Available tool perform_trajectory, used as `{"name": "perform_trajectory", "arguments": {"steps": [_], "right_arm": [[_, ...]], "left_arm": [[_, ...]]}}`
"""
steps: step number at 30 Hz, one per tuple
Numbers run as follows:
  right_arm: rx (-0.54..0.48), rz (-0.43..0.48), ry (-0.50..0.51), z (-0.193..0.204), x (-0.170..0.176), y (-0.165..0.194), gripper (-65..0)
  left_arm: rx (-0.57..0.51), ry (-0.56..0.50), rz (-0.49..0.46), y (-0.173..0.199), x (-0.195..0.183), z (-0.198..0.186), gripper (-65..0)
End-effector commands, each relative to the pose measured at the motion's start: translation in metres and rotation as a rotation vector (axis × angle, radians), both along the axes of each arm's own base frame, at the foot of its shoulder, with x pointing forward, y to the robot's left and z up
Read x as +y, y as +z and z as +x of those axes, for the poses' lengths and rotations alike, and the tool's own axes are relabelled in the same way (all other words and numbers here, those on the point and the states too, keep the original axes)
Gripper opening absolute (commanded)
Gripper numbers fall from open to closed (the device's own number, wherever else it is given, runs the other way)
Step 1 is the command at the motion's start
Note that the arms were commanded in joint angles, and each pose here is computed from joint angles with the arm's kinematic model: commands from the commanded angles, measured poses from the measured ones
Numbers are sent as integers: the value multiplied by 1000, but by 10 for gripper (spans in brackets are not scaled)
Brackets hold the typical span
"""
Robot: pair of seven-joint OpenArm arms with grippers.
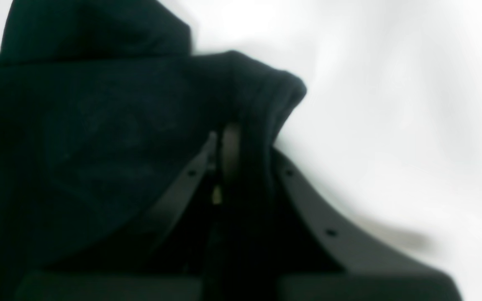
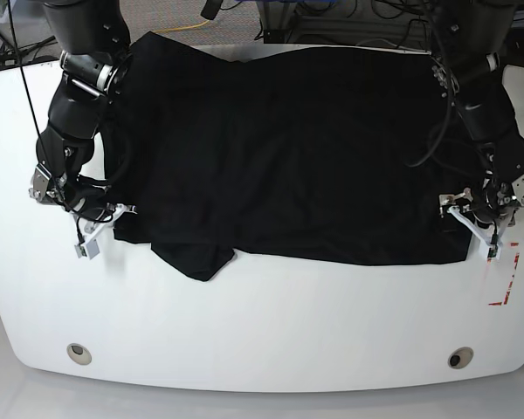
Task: Fold the T-shirt properly
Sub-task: 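Grasp the T-shirt's side edges with both grippers, then lift the held edge with both grippers and fold it over the shirt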
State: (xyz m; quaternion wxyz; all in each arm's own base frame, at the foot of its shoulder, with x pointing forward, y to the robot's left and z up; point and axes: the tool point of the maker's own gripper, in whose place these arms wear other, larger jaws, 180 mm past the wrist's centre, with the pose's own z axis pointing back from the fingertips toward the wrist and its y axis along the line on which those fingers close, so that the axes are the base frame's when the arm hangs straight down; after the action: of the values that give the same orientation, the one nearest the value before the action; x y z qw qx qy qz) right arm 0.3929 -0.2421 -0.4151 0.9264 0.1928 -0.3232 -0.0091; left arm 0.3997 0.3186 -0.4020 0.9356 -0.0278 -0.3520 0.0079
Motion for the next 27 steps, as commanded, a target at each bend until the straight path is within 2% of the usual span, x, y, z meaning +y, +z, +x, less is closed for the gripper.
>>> {"name": "perform_trajectory", "arguments": {"steps": [1,3,5,10,12,13,17,23,27], "right_arm": [[-91,-17,-2,21,-7,29,-650],[-95,-21,-1,21,-7,30,-650],[-95,-21,-1,21,-7,30,-650],[-95,-20,-1,21,-6,30,-650],[-93,-20,-1,20,-6,30,-650],[-93,-20,-1,20,-6,30,-650],[-95,-32,0,16,-9,29,-650],[-125,-114,24,14,-17,49,-650],[-140,-130,26,16,-18,56,-650]], "left_arm": [[-10,-14,-9,6,0,6,-69],[-5,-15,-13,4,-1,5,-76],[0,-17,-16,2,-2,4,-147],[22,-17,-13,-9,-2,-8,-475],[24,-18,-12,-10,-2,-9,-628],[29,-20,-12,-11,-3,-10,-650],[2,-20,10,-1,1,-6,-643],[-79,-64,103,31,-8,-5,-650],[-102,-77,154,51,-8,-4,-650]]}}
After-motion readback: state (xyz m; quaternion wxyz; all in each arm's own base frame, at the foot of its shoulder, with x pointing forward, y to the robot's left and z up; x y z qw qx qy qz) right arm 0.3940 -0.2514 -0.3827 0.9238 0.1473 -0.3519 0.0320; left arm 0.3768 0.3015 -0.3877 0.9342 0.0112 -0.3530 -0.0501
